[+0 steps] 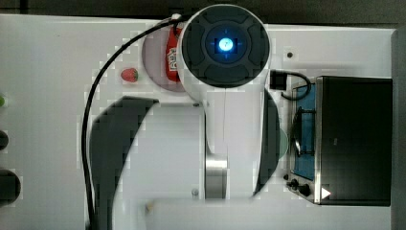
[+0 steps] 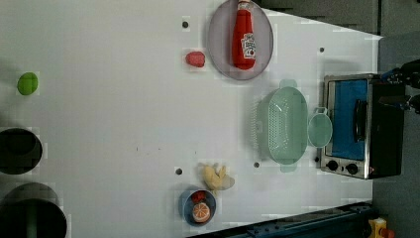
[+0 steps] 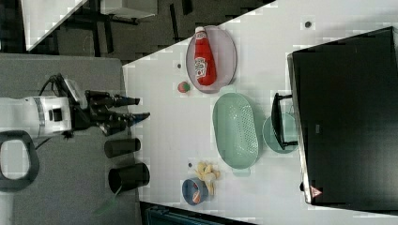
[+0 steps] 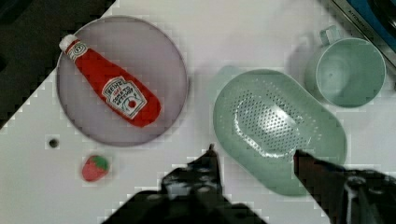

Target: Drag strainer right to left.

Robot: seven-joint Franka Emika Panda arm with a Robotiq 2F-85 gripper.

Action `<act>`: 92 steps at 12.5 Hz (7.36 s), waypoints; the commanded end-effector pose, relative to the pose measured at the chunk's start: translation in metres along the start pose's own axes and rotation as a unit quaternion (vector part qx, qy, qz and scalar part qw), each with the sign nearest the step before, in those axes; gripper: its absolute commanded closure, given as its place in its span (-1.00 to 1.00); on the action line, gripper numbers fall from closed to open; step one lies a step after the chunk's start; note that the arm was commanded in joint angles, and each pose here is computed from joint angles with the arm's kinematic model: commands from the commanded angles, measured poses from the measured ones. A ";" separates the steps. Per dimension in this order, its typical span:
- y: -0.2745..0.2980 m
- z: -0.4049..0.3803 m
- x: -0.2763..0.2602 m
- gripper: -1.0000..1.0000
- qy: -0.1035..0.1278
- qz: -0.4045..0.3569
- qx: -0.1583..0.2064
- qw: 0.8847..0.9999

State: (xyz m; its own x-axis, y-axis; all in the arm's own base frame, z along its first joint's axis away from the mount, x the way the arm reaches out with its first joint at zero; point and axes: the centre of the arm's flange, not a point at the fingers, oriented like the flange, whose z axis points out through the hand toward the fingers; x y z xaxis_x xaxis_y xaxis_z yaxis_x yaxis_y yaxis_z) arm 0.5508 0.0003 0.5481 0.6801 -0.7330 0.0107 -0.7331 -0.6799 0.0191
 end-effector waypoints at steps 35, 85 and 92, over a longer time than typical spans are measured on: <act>0.004 0.391 -0.079 -1.00 -0.028 0.313 -0.005 0.949; -0.235 0.290 -0.281 -1.00 -0.044 0.230 0.042 0.971; -0.100 0.079 -0.066 -1.00 -0.017 0.095 0.057 0.994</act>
State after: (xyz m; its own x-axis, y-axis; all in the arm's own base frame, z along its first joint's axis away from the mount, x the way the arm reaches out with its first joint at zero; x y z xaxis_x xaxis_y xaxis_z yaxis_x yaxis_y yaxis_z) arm 0.5655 0.1884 0.4507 0.4666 -0.8839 -0.0309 -0.8817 -0.4621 -0.0949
